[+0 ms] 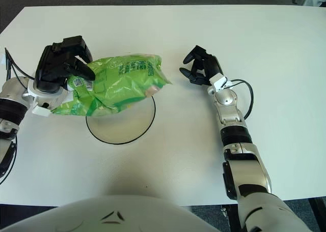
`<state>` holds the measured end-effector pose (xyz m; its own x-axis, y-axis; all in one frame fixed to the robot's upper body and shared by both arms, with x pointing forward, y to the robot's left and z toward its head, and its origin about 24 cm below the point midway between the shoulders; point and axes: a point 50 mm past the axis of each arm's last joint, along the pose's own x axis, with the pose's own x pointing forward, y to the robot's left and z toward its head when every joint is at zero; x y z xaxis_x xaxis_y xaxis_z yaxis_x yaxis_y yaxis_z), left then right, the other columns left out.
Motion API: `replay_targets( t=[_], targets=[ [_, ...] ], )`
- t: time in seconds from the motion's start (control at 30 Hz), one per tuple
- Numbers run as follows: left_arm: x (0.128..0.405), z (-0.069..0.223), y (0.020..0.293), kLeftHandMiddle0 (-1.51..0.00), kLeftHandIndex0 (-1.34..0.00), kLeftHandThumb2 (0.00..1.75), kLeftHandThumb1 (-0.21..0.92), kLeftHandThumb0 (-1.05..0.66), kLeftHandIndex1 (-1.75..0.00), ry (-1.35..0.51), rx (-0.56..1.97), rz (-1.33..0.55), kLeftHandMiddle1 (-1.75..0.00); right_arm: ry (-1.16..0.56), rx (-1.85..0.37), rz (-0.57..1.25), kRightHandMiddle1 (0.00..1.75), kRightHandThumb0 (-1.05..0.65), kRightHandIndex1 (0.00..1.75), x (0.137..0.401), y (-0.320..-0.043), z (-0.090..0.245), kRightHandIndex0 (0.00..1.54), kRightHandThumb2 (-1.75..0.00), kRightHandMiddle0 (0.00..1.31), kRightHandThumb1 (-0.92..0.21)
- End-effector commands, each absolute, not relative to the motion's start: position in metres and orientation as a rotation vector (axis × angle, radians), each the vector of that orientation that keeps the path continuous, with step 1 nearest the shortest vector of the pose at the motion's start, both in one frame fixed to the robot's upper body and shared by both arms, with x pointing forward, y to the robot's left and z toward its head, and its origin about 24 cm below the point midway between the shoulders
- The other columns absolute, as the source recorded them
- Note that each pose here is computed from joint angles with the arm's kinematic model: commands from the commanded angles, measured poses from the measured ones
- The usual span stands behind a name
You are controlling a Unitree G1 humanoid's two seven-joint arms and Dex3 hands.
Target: Put the snack into the plate.
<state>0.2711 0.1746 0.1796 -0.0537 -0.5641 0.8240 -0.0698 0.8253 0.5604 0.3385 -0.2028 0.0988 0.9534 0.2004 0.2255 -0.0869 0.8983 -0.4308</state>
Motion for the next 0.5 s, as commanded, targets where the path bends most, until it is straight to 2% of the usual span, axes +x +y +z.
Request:
replay_targets(
  t=[0.0,0.33,0.37,0.4,0.43,0.47],
  targets=[
    [0.271,0.182,0.179,-0.89,-0.81,0.31,0.84,-0.12,-1.75,-1.584,0.504,-0.414,-1.75,0.048,-0.455,0.223,1.47,-0.38,1.75,0.315,-0.205,0.030,0.79,-0.42,0.50,-0.83],
    [0.270,0.183,0.180,-0.89,-0.81,0.30,0.85,-0.12,-1.75,-1.577,0.496,-0.420,-1.75,0.048,-0.455,0.223,1.47,-0.38,1.75,0.315,-0.205,0.030,0.79,-0.40,0.50,-0.83],
    [0.277,0.172,0.178,-0.89,-0.81,0.30,0.85,-0.12,-1.75,-1.450,0.668,-0.581,-1.75,0.046,-0.458,0.223,1.47,-0.38,1.75,0.315,-0.206,0.030,0.79,-0.40,0.50,-0.83],
    [0.281,0.162,0.180,-0.79,-0.74,0.27,0.85,-0.19,-1.62,-1.341,0.796,-0.698,-1.62,0.045,-0.459,0.223,1.47,-0.38,1.75,0.315,-0.206,0.030,0.79,-0.40,0.50,-0.83],
    [0.283,0.155,0.183,-0.68,-0.66,0.20,0.86,-0.30,-1.39,-1.261,0.880,-0.774,-1.40,0.044,-0.461,0.224,1.47,-0.38,1.75,0.315,-0.206,0.030,0.79,-0.40,0.50,-0.83],
    [0.282,0.155,0.178,-0.61,-0.61,0.13,0.88,-0.36,-1.23,-1.267,0.875,-0.808,-1.25,0.043,-0.462,0.224,1.47,-0.38,1.75,0.315,-0.206,0.030,0.79,-0.40,0.50,-0.83]
  ],
)
